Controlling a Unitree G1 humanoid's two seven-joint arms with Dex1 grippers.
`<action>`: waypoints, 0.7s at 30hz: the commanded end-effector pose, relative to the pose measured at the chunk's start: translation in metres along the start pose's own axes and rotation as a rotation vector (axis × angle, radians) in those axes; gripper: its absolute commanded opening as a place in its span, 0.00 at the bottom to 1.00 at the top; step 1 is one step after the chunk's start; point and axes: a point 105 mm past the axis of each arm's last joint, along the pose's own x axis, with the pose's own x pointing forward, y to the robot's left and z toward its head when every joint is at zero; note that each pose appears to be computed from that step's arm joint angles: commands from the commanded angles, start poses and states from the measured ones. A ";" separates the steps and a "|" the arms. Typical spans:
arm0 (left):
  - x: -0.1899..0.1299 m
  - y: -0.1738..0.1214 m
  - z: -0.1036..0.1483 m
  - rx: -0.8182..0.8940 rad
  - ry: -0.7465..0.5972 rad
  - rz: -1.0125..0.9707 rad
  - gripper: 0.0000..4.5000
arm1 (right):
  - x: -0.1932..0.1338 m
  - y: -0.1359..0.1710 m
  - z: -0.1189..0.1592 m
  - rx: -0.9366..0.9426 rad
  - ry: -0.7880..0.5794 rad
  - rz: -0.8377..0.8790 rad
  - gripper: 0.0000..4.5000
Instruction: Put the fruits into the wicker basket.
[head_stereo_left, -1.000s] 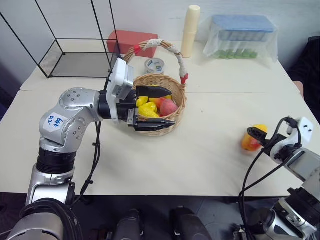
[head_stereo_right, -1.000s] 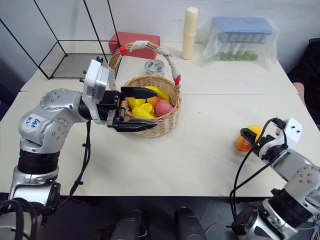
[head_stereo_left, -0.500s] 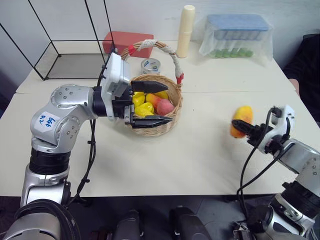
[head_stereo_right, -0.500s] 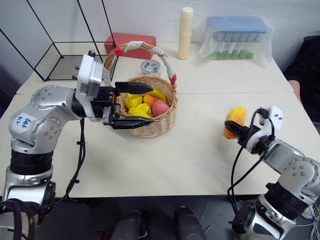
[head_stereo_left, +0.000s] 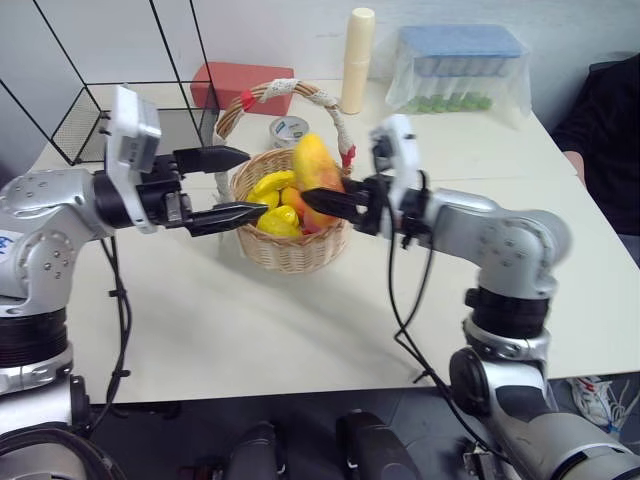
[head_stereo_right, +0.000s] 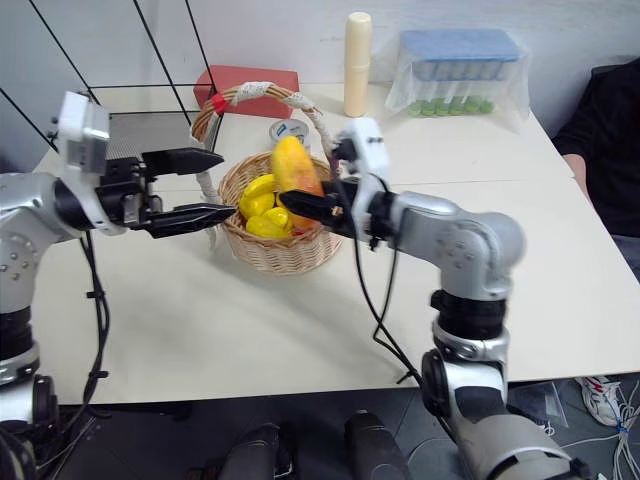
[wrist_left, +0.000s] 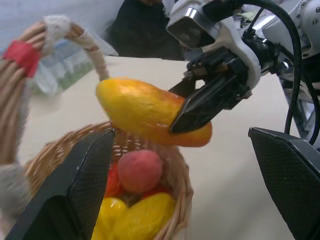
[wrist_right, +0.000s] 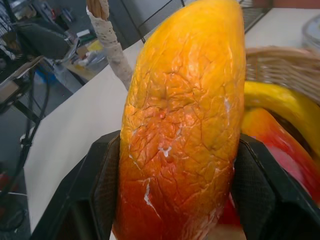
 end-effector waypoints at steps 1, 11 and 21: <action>-0.009 -0.002 0.005 0.035 0.000 0.012 1.00 | 0.019 -0.005 0.004 -0.048 -0.014 -0.022 0.65; -0.007 -0.004 0.006 0.051 -0.017 0.028 1.00 | -0.017 0.003 0.034 -0.119 -0.139 0.022 0.99; 0.012 0.007 0.008 0.101 -0.039 0.025 1.00 | -0.036 -0.043 0.022 -0.408 -0.142 -0.370 0.99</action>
